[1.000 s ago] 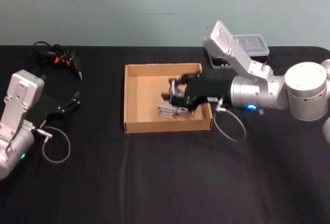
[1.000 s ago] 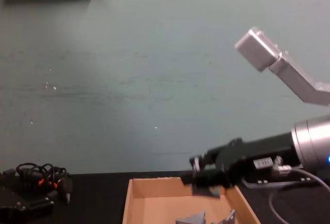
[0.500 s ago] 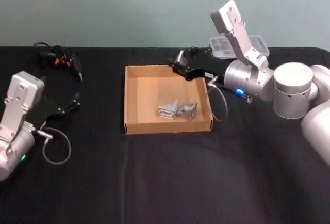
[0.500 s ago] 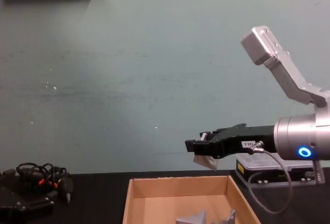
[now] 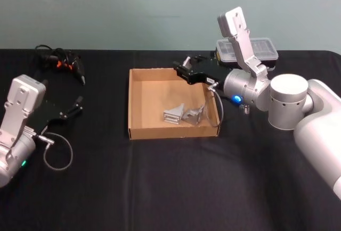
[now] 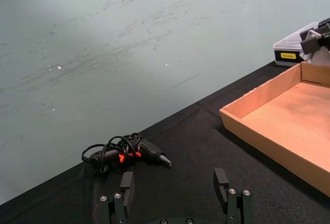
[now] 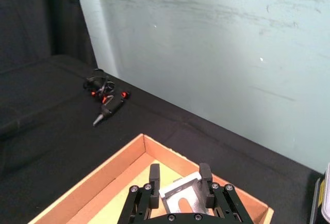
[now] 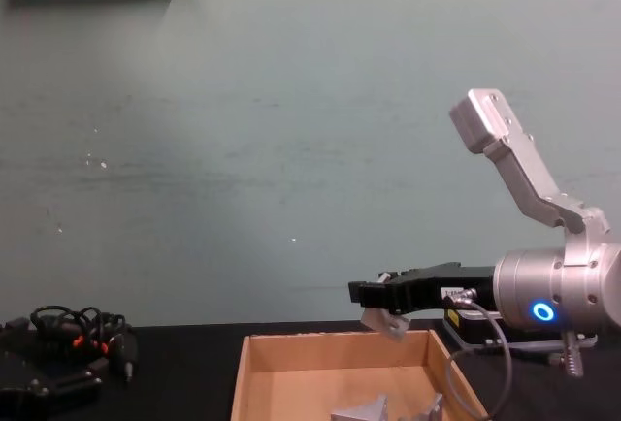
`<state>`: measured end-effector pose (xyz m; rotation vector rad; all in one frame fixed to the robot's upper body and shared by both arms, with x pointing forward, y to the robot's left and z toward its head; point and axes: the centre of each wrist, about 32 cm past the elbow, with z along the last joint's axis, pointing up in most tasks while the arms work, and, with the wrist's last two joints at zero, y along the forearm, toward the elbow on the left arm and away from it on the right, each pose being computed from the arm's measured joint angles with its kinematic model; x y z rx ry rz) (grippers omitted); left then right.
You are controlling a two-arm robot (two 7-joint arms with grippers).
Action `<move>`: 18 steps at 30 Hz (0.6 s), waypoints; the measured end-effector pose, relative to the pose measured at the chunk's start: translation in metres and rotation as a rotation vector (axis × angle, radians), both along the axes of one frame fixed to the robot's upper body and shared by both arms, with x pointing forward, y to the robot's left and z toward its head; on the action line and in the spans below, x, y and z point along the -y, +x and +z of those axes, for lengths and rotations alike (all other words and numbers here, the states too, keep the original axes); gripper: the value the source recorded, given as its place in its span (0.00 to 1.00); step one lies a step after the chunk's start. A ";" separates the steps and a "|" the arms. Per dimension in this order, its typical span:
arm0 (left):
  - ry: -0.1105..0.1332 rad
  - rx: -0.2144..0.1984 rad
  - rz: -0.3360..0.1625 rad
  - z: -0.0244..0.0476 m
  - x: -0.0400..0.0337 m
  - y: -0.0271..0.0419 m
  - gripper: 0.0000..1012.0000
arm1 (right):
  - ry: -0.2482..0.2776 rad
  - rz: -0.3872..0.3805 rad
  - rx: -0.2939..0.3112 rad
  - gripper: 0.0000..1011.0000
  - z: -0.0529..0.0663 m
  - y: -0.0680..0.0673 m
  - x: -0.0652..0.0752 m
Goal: Use one hand to pick up the angle iron from the table and place it into the box.
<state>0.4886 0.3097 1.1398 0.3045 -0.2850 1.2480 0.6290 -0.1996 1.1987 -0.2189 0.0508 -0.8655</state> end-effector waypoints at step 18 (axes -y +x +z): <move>0.000 0.000 0.000 0.0000 0.0000 0.0000 1.00 | -0.014 -0.103 -0.120 0.46 -0.004 0.001 -0.016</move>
